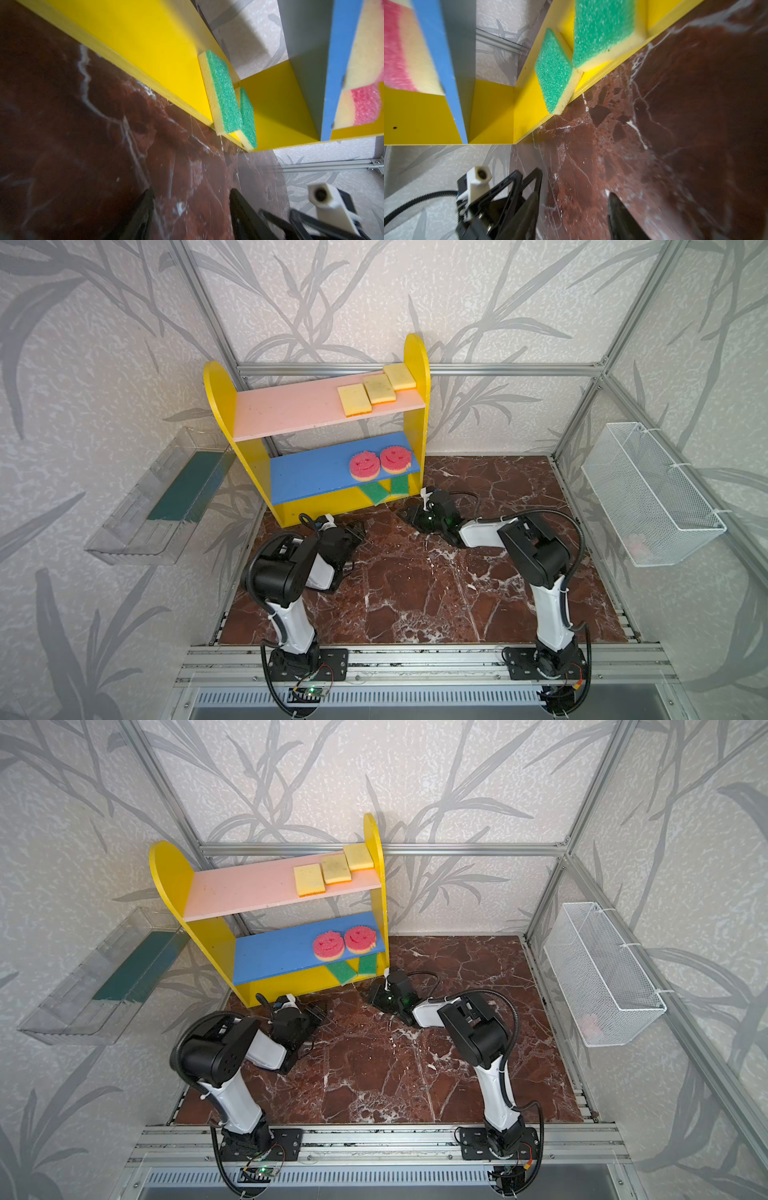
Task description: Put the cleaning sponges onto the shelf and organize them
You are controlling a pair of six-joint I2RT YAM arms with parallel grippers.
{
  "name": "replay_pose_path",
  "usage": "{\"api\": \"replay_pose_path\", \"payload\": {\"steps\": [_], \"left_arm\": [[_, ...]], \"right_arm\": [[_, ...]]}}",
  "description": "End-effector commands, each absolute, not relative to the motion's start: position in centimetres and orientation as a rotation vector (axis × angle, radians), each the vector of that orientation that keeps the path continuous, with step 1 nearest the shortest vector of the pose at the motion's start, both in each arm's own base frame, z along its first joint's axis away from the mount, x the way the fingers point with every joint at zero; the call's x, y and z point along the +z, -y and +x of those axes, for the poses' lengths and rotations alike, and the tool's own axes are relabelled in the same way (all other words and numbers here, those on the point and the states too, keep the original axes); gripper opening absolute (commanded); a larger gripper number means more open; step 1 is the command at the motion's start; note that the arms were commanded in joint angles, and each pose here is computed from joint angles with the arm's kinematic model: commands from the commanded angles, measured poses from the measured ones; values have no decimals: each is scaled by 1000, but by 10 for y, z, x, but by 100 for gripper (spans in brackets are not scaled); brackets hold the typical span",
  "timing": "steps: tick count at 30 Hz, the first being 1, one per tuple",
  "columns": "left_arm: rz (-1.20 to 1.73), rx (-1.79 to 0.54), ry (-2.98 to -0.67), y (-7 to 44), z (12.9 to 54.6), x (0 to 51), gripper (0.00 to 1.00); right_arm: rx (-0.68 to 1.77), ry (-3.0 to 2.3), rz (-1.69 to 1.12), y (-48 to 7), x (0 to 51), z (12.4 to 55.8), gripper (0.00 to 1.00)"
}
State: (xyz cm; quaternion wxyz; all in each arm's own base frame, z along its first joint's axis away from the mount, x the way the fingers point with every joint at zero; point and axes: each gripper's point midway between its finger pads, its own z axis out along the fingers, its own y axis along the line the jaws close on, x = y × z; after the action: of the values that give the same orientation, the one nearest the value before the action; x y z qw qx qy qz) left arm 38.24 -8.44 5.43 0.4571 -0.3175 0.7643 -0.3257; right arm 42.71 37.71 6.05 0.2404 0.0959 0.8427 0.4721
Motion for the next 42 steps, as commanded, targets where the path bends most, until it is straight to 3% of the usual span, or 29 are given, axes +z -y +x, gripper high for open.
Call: {"api": "replay_pose_path", "payload": {"steps": [1,6,16,28,42], "left_arm": [[-729,-764,-1939,85,364,70,61],[-667,-584,-2070,69,331,108,63],[-660,-628,-1984,57,276,153,63],[-633,-655,-2000,62,254,136,61],[-624,-632,-2022,60,243,131,60]], "right_arm": [[1288,-2246,386,-392,59,449,51],[1268,-2221,419,-421,56,464,51],[1236,-2126,559,-435,44,495,48],[1236,-2088,596,-440,40,508,44],[1281,-2031,698,-446,30,517,19]]}}
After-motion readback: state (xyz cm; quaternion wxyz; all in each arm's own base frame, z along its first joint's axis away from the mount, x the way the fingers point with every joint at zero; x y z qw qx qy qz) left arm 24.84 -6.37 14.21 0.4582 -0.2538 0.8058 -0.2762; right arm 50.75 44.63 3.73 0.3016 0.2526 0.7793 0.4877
